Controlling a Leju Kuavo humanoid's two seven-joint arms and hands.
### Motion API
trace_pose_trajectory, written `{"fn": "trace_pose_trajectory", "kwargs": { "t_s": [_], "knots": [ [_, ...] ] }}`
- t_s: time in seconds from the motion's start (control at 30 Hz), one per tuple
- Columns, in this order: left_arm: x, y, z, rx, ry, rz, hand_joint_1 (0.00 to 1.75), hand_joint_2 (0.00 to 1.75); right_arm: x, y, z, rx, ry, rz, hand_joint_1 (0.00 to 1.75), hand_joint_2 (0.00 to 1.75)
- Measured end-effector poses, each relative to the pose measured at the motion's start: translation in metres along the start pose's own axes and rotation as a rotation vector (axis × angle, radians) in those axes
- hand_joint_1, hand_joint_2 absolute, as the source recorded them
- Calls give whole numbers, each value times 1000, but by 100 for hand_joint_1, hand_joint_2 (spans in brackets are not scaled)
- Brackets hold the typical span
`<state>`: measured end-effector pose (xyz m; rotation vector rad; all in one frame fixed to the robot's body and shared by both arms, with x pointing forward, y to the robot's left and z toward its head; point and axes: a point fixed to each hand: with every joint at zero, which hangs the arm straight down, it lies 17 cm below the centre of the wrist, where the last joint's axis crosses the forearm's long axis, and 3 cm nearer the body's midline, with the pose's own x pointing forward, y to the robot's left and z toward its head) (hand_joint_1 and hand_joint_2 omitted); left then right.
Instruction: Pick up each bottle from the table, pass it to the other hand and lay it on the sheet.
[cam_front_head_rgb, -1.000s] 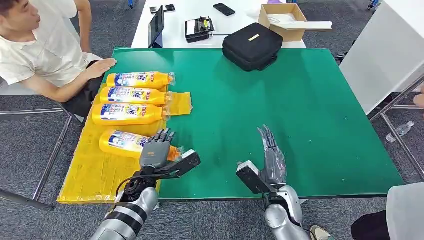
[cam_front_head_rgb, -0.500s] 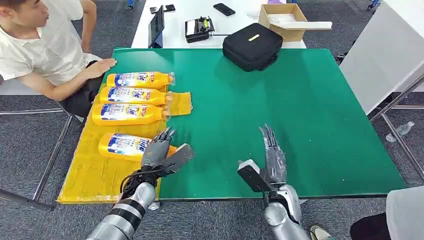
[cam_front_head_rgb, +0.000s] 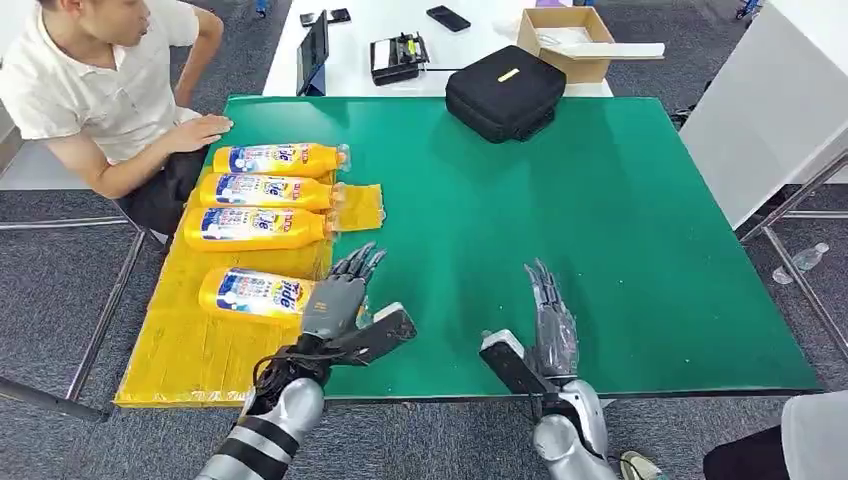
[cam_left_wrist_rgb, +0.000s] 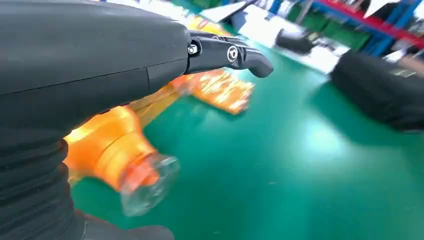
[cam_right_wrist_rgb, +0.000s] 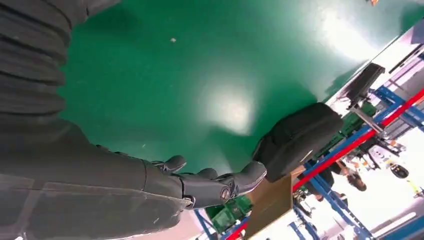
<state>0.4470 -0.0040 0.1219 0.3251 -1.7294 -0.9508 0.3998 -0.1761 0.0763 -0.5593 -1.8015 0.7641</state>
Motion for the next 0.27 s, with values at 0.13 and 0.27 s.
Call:
{"fn": "trace_pose_trajectory", "kwargs": {
  "t_s": [0.13, 0.27],
  "knots": [
    [20, 7, 4, 22, -56, 1, 0, 175, 0, -1, 2, -7, -2, -10, 0, 175],
    [52, 14, 12, 55, -169, 66, 0, 175, 10, -12, 2, -58, -36, -112, 0, 175]
  ]
}}
